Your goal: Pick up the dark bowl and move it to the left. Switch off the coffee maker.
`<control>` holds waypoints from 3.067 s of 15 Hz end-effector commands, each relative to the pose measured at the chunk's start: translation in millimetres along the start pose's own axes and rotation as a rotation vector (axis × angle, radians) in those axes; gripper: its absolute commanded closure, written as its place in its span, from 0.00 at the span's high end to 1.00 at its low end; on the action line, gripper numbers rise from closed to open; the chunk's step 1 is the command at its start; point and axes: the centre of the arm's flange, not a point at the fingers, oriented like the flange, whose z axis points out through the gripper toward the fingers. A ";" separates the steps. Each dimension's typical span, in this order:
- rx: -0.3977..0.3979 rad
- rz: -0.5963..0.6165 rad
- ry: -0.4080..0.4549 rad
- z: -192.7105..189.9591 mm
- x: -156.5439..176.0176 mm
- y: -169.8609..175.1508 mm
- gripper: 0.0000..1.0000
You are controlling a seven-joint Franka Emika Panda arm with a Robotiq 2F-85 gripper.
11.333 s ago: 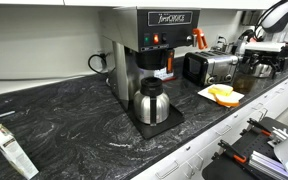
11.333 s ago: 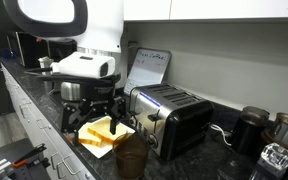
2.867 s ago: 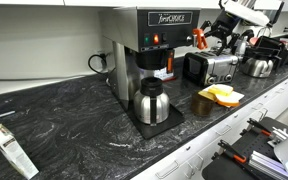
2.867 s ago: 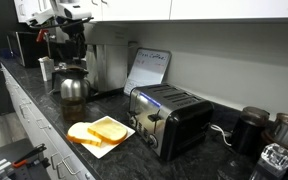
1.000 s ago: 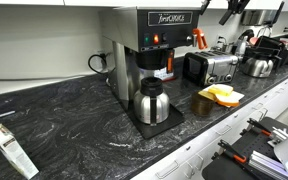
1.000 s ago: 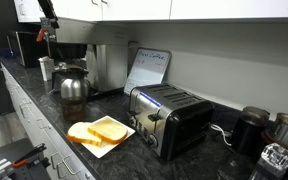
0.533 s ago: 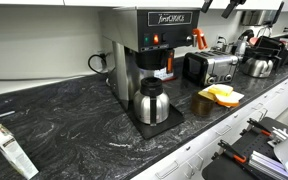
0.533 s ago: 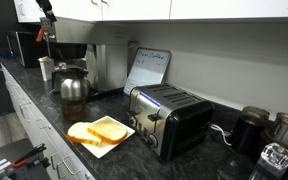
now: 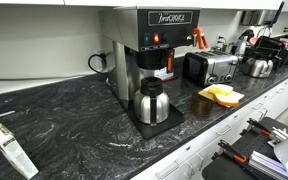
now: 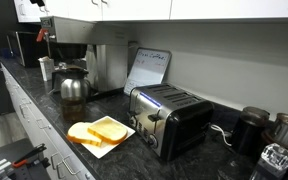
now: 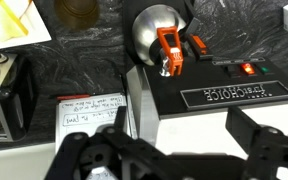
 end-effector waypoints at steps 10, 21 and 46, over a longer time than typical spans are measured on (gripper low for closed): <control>0.215 -0.323 -0.154 26.3 6.6 -63.9 1.00; 0.187 -0.104 -0.093 36.5 24.8 31.1 1.00; 0.289 -0.332 -0.184 69.3 1.7 -104.4 0.74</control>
